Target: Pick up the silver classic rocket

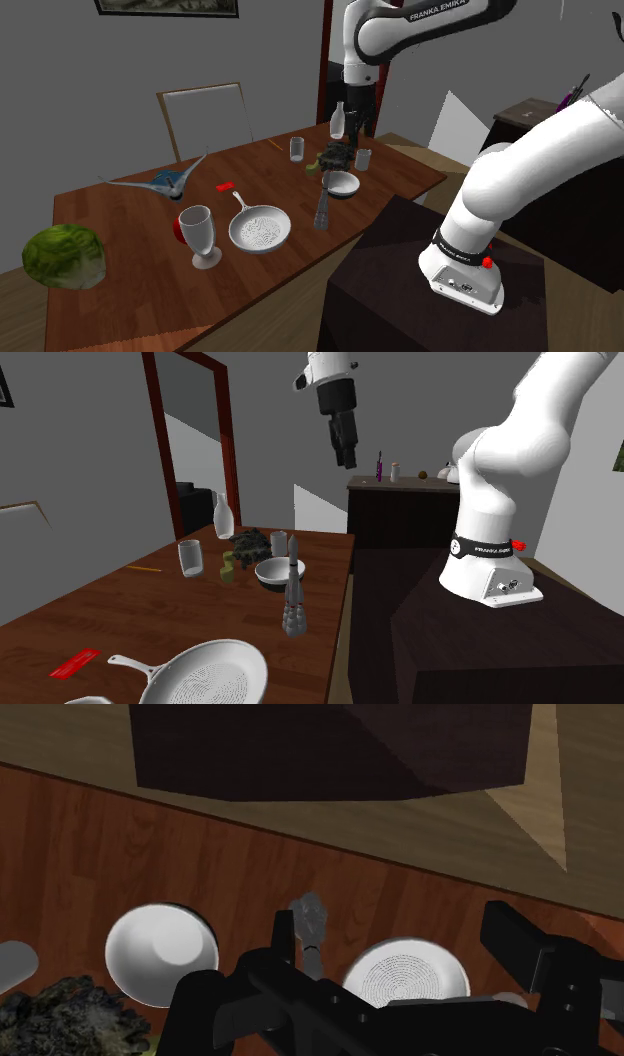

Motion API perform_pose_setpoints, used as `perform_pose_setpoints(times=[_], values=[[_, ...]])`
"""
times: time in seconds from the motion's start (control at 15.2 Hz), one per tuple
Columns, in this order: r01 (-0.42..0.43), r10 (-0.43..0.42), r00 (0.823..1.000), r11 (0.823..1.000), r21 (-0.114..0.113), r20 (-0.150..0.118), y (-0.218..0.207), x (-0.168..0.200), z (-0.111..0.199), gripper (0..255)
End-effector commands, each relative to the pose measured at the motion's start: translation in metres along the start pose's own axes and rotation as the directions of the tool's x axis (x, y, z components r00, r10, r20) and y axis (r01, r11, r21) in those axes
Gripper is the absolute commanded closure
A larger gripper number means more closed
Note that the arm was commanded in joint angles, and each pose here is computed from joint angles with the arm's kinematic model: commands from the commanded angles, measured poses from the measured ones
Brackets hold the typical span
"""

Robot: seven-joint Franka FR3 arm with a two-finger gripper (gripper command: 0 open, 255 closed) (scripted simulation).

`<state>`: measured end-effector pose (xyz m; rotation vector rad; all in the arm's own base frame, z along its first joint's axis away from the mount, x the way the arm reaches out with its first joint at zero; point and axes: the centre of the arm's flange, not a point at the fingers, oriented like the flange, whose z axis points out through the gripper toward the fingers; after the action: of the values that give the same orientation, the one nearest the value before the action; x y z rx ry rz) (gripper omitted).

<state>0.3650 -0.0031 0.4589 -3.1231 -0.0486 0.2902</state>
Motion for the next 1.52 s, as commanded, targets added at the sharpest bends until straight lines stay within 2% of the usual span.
perform_pose_setpoints(times=[0.0,0.86,1.45], values=[[-0.014,0.014,1.0,1.0,0.0,-0.001,0.004,0.02,0.019,0],[-0.098,0.098,0.995,0.995,0.002,0.008,0.034,0.145,0.127,0],[-0.098,0.098,0.995,0.995,0.002,0.008,0.035,0.152,0.167,0]])
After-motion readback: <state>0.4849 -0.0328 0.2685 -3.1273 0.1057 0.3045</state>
